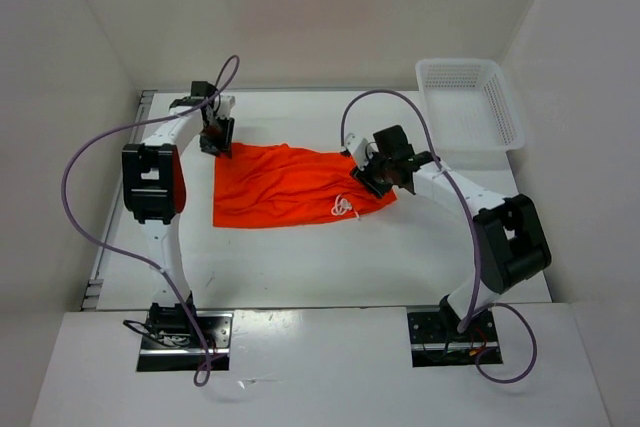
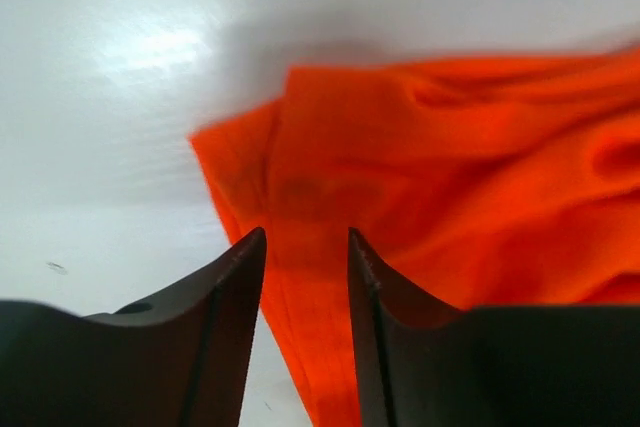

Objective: Fold and stack the shorts
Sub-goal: Fold the shorts

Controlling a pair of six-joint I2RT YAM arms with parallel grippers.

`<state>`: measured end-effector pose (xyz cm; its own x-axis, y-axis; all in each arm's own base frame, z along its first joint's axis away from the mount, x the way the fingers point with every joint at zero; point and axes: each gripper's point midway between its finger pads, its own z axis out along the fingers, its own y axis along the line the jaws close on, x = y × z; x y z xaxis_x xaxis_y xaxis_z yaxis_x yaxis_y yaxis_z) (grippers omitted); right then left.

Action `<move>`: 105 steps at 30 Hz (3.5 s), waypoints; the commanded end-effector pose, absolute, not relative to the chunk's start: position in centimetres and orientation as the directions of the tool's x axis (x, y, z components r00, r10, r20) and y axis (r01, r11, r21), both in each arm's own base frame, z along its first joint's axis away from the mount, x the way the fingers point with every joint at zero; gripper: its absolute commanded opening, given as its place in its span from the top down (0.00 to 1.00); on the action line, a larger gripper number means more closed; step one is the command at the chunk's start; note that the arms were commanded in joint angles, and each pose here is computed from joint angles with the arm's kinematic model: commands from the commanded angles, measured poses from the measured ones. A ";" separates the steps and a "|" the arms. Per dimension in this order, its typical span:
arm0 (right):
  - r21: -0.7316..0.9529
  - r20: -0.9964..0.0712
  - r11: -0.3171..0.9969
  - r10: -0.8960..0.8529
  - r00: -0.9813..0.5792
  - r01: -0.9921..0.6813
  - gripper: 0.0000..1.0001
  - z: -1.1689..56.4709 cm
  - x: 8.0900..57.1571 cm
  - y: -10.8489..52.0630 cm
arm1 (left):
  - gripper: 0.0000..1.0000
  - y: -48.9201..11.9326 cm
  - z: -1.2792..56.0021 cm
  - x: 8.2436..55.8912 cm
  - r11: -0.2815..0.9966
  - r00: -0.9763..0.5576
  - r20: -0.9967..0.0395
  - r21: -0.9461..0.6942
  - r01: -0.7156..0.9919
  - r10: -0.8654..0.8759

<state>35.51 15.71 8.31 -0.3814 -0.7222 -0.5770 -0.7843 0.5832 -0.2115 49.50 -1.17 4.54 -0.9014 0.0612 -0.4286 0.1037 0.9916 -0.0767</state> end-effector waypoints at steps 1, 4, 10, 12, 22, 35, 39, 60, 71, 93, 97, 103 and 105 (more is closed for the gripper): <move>-0.223 -0.637 0.600 -0.686 -0.351 -0.768 0.52 10.7 35.9 16.7 | 0.53 -2.8 6.1 47.3 0.988 -0.901 -0.422 -0.071 0.139 0.097; -0.216 -0.664 0.625 -0.658 -0.356 -0.750 0.47 11.9 36.8 17.3 | 0.51 -2.6 9.5 46.4 0.989 -0.867 -0.489 -0.053 0.139 0.096; -0.265 -0.660 0.625 -0.672 -0.335 -0.734 0.47 12.9 38.2 17.1 | 0.51 -2.9 12.4 40.2 0.989 -0.850 -0.508 0.020 0.145 0.135; -0.280 -0.653 0.619 -0.683 -0.327 -0.734 0.47 12.9 38.3 16.9 | 0.52 -3.0 11.0 36.6 0.987 -0.891 -0.427 0.023 0.157 0.152; -0.312 -0.591 0.586 -0.736 -0.330 -0.748 0.52 10.8 37.6 15.7 | 0.52 -5.6 6.2 31.0 0.961 -0.921 -0.274 0.062 0.269 0.276; -0.353 -0.544 0.565 -0.772 -0.327 -0.746 0.56 10.0 36.7 14.2 | 0.53 -4.3 6.1 32.9 0.955 -0.905 -0.316 0.179 0.238 0.285; -0.347 -0.548 0.562 -0.771 -0.324 -0.750 0.58 10.0 36.6 14.4 | 0.54 -3.5 6.3 33.3 0.949 -0.903 -0.323 0.229 0.216 0.284; -0.381 -0.492 0.524 -0.812 -0.313 -0.761 0.81 8.9 35.7 13.1 | 1.00 -4.4 3.7 33.6 0.931 -0.900 -0.290 0.263 0.253 0.326; -0.504 -0.682 0.702 -0.681 -0.266 -0.504 1.00 18.4 43.9 14.4 | 1.00 0.9 12.3 40.2 0.948 -0.836 -0.518 0.319 0.007 0.181; -0.633 -0.617 0.611 -0.769 -0.167 -0.476 1.00 17.5 45.1 17.6 | 1.00 1.4 12.7 40.0 0.964 -0.843 -0.517 0.265 0.006 0.148; -0.694 -0.622 0.635 -0.766 -0.162 -0.339 1.00 19.5 50.8 17.7 | 1.00 2.3 15.2 45.7 0.965 -0.794 -0.596 0.257 -0.048 0.119; -0.746 -0.620 0.645 -0.764 -0.180 -0.167 1.00 20.6 56.7 17.2 | 1.00 1.4 16.4 51.2 0.974 -0.747 -0.654 0.221 -0.041 0.117; -0.738 -0.650 0.668 -0.743 -0.161 -0.101 1.00 22.7 57.9 17.3 | 1.00 1.1 16.1 51.3 0.977 -0.752 -0.648 0.211 -0.029 0.117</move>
<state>54.94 18.30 16.05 -0.2152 -0.7960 -0.5658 -0.3307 0.6045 -0.7247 50.49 1.59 15.75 -0.7601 0.1148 -0.6396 -0.0480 0.9717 0.2314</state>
